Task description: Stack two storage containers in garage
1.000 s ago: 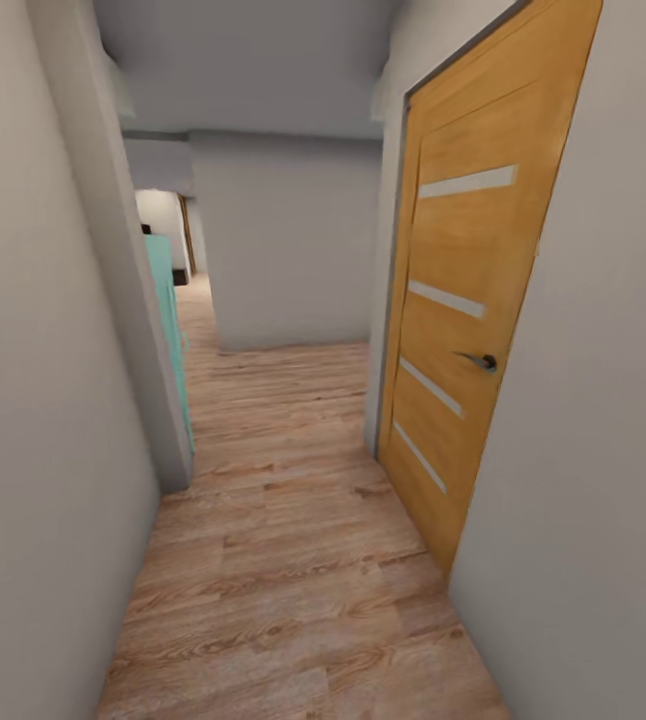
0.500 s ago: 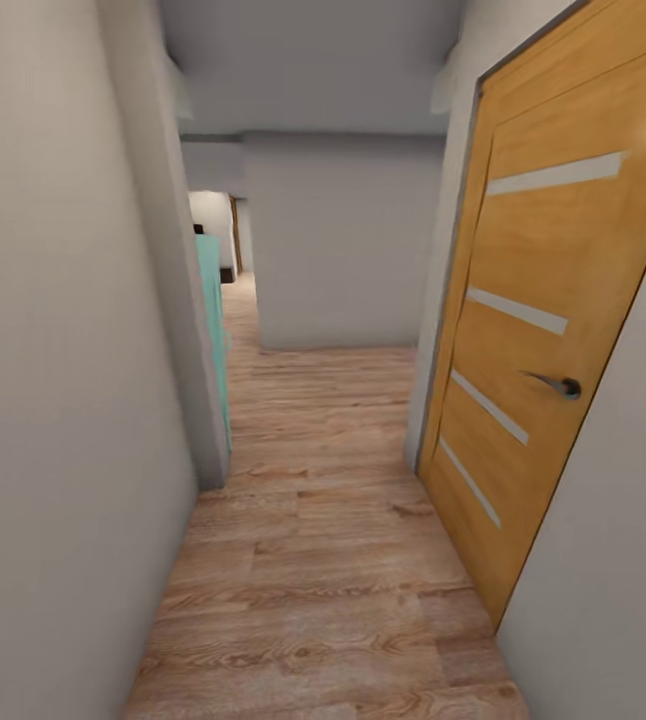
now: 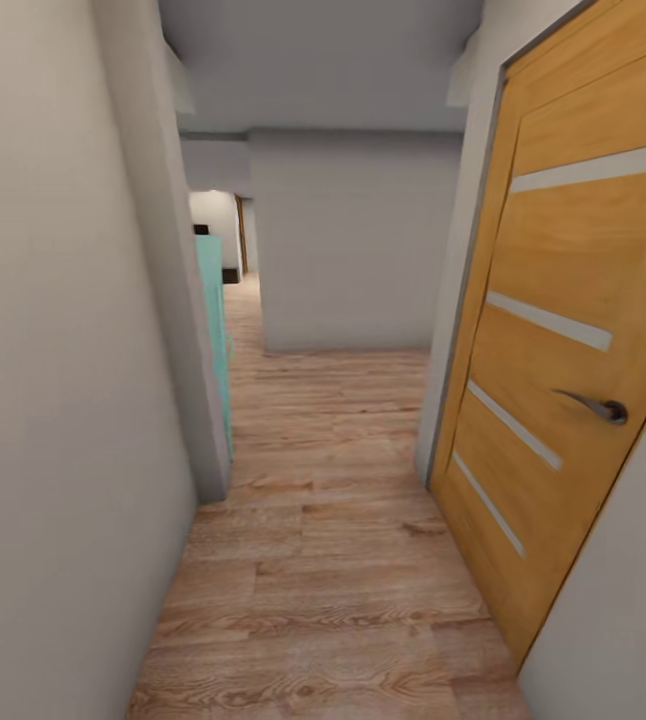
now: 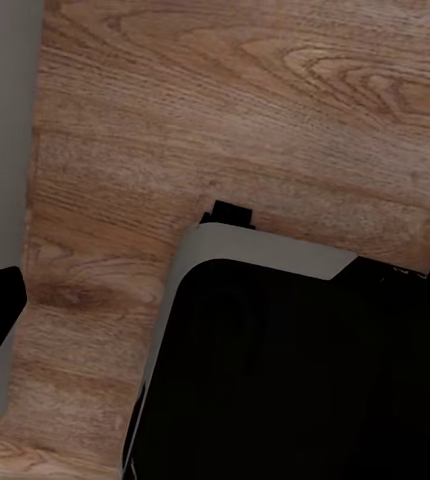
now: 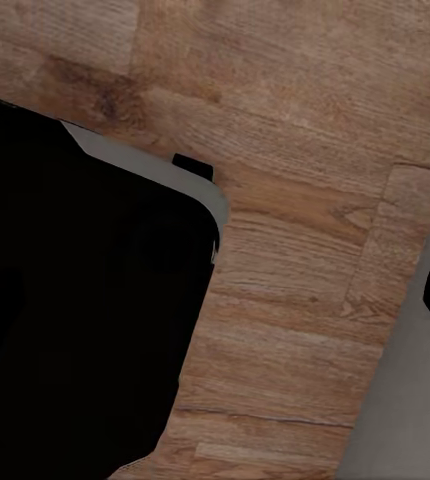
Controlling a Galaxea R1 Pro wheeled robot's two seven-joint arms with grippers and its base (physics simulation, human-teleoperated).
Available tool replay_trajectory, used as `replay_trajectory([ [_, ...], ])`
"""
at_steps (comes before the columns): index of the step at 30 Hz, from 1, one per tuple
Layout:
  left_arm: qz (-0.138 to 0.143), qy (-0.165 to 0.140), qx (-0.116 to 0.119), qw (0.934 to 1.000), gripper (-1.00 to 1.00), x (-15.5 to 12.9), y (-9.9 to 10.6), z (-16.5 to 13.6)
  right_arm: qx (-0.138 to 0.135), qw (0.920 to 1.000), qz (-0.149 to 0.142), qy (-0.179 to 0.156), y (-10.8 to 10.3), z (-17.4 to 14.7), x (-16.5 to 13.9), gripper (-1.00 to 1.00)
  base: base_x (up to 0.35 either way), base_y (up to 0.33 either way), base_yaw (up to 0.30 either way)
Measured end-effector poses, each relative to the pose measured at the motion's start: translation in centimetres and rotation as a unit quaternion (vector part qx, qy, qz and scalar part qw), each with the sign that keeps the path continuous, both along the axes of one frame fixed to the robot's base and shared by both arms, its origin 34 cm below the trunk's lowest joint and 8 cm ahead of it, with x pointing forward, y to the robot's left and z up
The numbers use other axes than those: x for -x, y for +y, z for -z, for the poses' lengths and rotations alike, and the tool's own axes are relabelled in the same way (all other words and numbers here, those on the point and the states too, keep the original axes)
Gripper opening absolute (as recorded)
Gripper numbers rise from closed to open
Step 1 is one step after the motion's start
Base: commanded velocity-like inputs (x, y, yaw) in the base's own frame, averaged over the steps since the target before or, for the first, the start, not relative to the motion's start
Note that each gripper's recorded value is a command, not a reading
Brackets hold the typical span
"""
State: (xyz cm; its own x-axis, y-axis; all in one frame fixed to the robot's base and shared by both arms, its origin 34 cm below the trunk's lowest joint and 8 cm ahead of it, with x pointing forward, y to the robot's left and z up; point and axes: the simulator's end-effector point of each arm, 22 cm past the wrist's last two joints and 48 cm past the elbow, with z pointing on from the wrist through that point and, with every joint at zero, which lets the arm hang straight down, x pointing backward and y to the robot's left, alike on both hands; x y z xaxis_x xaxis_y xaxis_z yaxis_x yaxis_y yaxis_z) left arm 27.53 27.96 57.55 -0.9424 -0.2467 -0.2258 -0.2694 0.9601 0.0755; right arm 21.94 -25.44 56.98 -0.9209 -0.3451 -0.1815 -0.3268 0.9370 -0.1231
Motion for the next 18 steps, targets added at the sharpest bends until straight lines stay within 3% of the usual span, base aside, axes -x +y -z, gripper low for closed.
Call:
replay_trajectory([
  [18, 0.001, 0.004, 0.001, 1.0, 1.0, 0.14, -0.1, 0.04, 0.0, 1.0, -0.001, 0.003, 0.07, 0.02, 0.13, 1.0, 0.321, 0.0, 0.0],
])
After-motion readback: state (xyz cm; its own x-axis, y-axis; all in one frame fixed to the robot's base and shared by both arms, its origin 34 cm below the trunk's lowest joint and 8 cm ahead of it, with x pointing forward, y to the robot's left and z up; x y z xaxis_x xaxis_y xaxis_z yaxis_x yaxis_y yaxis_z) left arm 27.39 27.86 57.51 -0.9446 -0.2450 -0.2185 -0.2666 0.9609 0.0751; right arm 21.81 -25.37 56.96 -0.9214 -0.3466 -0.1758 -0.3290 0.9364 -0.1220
